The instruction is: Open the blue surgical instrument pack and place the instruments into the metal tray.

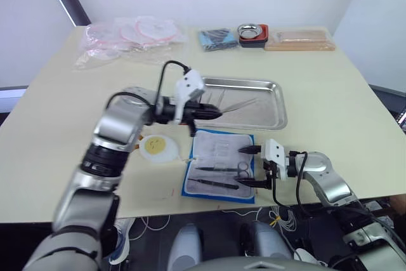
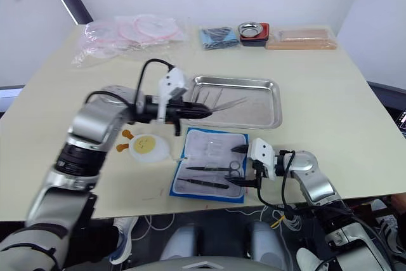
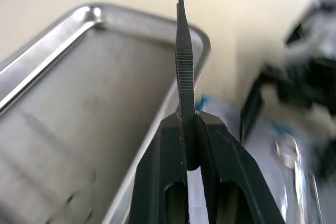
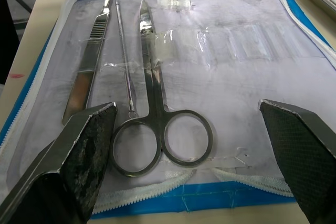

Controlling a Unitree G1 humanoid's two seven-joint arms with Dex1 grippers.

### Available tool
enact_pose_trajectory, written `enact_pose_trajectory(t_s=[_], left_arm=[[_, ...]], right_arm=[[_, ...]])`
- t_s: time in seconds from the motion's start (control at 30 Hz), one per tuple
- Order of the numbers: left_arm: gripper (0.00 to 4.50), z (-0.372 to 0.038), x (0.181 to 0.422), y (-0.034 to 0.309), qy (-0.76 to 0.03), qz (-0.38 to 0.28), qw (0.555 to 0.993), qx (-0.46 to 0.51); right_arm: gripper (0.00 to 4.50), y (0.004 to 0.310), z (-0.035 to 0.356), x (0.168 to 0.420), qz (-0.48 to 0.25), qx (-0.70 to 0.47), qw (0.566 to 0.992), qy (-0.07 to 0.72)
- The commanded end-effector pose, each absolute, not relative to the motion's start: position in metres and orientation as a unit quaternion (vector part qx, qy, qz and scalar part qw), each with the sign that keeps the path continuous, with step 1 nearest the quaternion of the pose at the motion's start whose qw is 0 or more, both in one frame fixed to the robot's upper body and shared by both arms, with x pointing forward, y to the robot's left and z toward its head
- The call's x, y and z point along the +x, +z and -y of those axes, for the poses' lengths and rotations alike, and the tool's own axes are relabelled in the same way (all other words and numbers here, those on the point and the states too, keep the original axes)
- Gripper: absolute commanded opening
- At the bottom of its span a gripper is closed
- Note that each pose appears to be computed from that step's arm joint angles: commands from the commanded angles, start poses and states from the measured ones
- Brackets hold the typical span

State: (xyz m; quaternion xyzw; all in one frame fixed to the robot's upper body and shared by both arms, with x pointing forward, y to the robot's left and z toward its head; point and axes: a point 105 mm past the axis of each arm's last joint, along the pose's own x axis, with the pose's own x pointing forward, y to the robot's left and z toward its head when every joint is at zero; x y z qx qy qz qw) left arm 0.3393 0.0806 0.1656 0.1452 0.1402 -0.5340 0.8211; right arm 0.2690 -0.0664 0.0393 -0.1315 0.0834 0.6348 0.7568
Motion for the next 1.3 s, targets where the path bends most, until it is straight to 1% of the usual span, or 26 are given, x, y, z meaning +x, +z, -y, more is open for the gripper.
enact_pose_trajectory(t_s=[0.03,0.27,0.43,0.5,0.6,0.67,0.83,1.0,1.3], left_arm=[[0.05,-0.073,0.348,0.17,-0.479,-0.119,0.86,0.13],[0.05,-0.053,0.367,0.146,-0.39,-0.12,0.909,0.085],[0.05,-0.054,0.38,0.138,-0.308,-0.125,0.939,0.091],[0.05,-0.053,0.384,0.137,-0.289,-0.113,0.946,0.093],[0.05,-0.053,0.384,0.131,-0.277,-0.129,0.948,0.091],[0.05,-0.056,0.387,0.127,-0.257,-0.142,0.953,0.074],[0.05,-0.068,0.395,0.119,-0.207,-0.158,0.963,0.069],[0.05,-0.077,0.397,0.108,-0.182,-0.181,0.965,0.056],[0.05,-0.08,0.399,0.097,-0.183,-0.2,0.96,0.066]], right_arm=[[4.5,-0.038,0.088,0.237,-0.252,-0.127,0.732,0.62],[4.5,-0.039,0.091,0.235,-0.255,-0.124,0.735,0.616],[4.5,-0.04,0.091,0.235,-0.254,-0.125,0.736,0.615],[4.5,-0.04,0.091,0.235,-0.254,-0.126,0.736,0.614],[4.5,-0.04,0.091,0.236,-0.253,-0.127,0.737,0.614],[4.5,-0.039,0.091,0.237,-0.252,-0.128,0.738,0.613],[4.5,-0.039,0.09,0.236,-0.252,-0.128,0.737,0.614],[4.5,-0.039,0.091,0.236,-0.252,-0.129,0.738,0.613],[4.5,-0.04,0.092,0.236,-0.251,-0.13,0.742,0.608]])
